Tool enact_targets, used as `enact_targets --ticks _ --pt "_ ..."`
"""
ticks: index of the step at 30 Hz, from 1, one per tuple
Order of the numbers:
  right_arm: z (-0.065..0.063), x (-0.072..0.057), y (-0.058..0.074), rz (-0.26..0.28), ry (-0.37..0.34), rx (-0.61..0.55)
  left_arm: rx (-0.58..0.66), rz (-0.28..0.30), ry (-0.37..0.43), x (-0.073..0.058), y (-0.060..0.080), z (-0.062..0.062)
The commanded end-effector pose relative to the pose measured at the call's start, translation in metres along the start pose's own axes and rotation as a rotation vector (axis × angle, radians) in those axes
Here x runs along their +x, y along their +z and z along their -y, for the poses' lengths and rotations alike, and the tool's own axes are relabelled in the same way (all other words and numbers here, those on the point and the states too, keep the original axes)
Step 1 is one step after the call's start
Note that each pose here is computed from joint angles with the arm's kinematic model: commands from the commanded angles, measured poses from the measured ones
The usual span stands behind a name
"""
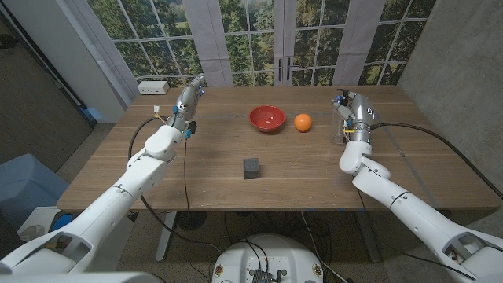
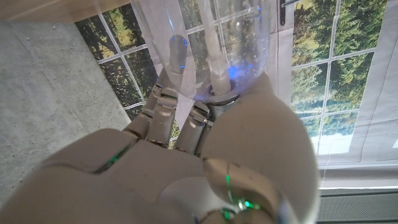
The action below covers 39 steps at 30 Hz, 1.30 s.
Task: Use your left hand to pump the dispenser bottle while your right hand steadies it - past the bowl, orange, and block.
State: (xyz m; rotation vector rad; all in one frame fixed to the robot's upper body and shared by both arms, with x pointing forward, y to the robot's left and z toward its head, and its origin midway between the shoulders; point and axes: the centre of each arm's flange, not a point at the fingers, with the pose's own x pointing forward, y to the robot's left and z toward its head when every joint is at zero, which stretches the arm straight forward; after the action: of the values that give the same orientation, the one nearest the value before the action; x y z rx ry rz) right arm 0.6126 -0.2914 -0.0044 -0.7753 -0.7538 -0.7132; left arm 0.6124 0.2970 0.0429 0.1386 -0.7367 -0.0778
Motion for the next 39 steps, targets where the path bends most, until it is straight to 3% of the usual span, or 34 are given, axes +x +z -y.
enact_targets --ticks 1,10,12,14,19,28,32,39 --pt "0.002 -0.001 -0.002 -0.014 0.018 -0.021 0.0 0.006 -0.004 -0.001 0.001 0.001" --pt "0.005 -0.003 0.0 -0.06 0.025 -0.083 0.006 0.018 -0.01 -0.001 0.005 0.001" --pt "0.005 -0.003 -0.001 -0.069 0.043 -0.052 0.004 0.022 -0.01 -0.001 0.006 0.001" --pt "0.006 -0.002 0.001 -0.087 0.069 -0.094 0.005 0.024 -0.009 -0.001 0.006 0.001" --pt "0.008 -0.007 -0.001 -0.071 0.037 -0.067 0.009 0.027 -0.014 -0.002 0.009 0.002" --pt "0.012 -0.009 -0.002 -0.103 0.082 -0.082 0.017 0.041 -0.022 -0.002 0.014 0.002" --pt "0.015 -0.006 -0.004 -0.135 0.161 -0.03 0.015 0.044 -0.016 -0.003 0.014 0.002" --pt "0.023 -0.006 -0.008 -0.118 0.191 0.144 0.013 0.043 -0.017 -0.006 0.014 0.001"
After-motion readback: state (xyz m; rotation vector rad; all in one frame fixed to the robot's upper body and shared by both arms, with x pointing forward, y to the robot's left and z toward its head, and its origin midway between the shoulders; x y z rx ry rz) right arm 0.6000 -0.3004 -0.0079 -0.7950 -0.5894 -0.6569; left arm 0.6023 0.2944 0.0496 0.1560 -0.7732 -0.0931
